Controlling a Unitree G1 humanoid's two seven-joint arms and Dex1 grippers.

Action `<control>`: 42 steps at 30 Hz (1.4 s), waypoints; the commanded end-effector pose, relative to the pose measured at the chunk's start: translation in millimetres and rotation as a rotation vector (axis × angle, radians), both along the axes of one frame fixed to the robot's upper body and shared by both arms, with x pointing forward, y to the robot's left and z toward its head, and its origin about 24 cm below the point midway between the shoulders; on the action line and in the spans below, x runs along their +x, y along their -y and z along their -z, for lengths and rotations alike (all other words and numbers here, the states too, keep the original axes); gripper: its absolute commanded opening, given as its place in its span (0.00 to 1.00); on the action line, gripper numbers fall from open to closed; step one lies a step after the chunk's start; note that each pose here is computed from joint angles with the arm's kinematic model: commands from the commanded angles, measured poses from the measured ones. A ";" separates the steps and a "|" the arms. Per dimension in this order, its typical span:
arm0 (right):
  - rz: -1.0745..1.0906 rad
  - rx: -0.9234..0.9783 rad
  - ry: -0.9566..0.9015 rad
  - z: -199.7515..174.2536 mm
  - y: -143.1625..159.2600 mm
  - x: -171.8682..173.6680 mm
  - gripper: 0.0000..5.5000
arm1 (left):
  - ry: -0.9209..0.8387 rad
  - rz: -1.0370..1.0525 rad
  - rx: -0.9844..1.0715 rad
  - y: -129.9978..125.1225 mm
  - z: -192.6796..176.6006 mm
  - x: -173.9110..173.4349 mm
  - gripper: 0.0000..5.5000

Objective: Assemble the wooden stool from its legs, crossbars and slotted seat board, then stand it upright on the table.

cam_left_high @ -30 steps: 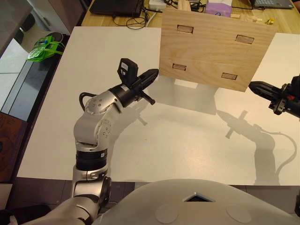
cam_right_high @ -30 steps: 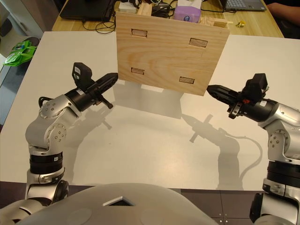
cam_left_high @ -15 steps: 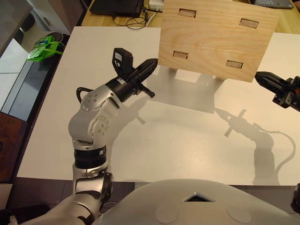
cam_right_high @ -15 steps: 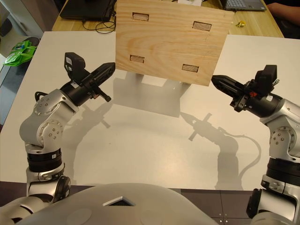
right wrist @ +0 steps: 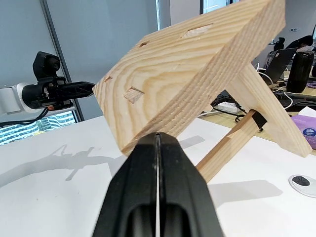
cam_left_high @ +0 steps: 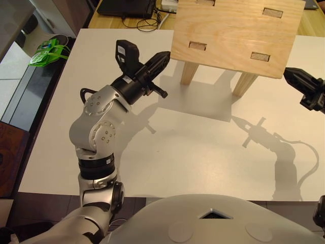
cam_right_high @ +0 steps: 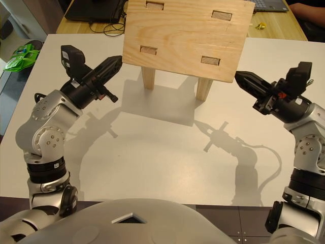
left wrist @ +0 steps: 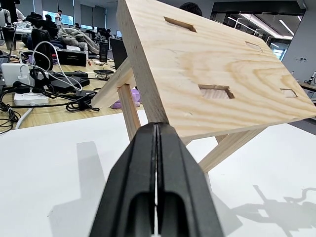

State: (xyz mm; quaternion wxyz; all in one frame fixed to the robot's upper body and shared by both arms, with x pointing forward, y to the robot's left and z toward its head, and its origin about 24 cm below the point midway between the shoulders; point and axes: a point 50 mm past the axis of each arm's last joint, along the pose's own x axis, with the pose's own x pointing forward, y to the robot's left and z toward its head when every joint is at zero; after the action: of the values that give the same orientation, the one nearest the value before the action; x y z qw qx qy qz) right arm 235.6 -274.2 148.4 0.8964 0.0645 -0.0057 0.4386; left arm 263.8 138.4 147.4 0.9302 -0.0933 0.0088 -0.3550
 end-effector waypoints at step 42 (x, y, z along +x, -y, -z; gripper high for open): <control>1.040 -0.266 -0.363 191.9 26.8 9.9 0.18 | -0.232 -0.806 0.111 -34.3 185.8 8.7 0.17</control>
State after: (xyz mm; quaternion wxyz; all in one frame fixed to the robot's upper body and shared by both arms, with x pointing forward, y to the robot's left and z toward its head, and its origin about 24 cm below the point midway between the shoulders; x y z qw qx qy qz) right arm 252.3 -320.7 -16.8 0.9890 -0.0037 0.1245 -0.0793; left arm 282.9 190.5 -19.3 0.9935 -0.0601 0.0684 0.0686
